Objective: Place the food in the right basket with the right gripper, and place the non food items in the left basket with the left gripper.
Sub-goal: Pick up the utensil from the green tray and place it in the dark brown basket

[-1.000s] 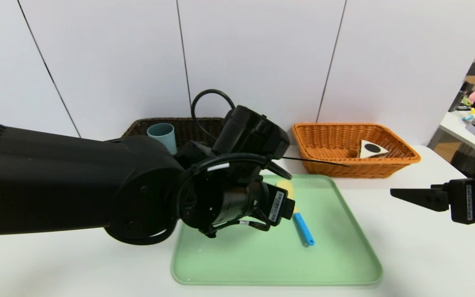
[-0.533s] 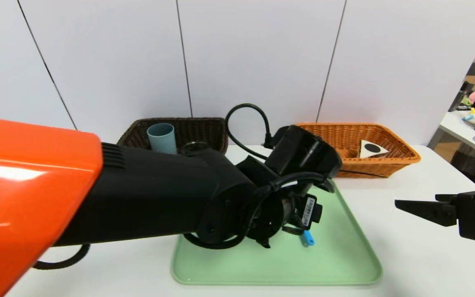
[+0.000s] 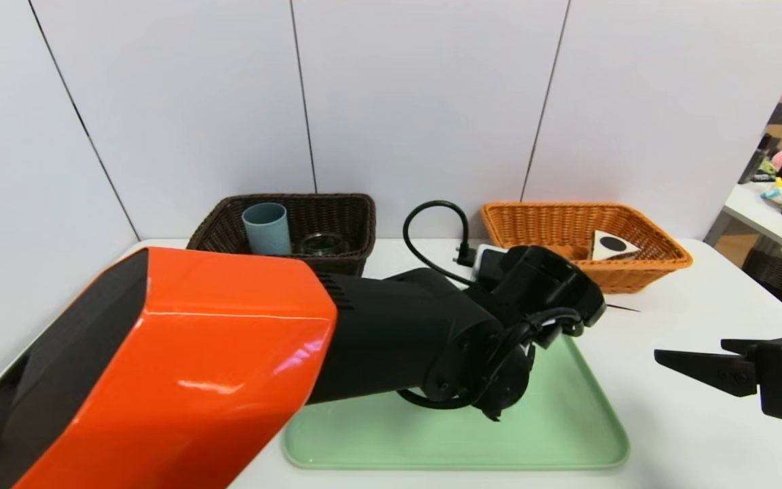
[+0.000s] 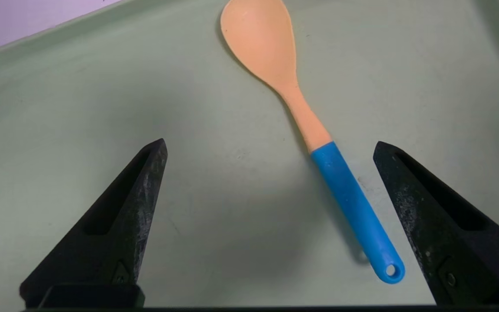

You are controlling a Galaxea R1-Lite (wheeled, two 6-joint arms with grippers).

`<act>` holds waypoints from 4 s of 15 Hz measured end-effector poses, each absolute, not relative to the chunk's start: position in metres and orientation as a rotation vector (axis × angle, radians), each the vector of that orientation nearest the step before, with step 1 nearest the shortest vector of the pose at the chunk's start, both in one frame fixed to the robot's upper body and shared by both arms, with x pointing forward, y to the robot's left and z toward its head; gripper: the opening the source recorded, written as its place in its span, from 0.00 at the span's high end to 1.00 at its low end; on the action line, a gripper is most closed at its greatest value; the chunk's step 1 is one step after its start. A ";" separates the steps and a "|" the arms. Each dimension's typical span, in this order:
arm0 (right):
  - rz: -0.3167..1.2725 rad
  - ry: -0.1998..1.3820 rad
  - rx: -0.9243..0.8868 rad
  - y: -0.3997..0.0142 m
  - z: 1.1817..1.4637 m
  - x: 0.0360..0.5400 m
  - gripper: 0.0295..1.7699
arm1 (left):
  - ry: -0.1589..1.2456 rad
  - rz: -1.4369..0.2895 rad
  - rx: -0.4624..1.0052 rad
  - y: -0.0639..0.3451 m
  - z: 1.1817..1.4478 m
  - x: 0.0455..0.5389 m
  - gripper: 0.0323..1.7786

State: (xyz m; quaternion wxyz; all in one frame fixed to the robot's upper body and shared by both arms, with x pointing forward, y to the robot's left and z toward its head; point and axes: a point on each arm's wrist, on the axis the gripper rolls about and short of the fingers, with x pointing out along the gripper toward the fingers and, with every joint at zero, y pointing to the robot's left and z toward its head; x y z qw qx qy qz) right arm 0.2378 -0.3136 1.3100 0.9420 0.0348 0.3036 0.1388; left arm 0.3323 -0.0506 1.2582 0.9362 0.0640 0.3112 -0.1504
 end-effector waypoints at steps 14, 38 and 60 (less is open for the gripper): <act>0.288 0.629 0.072 -0.314 1.303 0.228 0.04 | 0.724 -0.214 0.096 -0.062 1.239 0.337 0.05; 0.300 0.634 0.076 -0.314 1.301 0.228 0.04 | 0.734 -0.212 0.106 -0.061 1.236 0.339 0.94; 0.345 0.623 0.084 -0.312 1.304 0.228 0.04 | 0.543 -0.231 0.206 0.183 1.411 0.425 0.94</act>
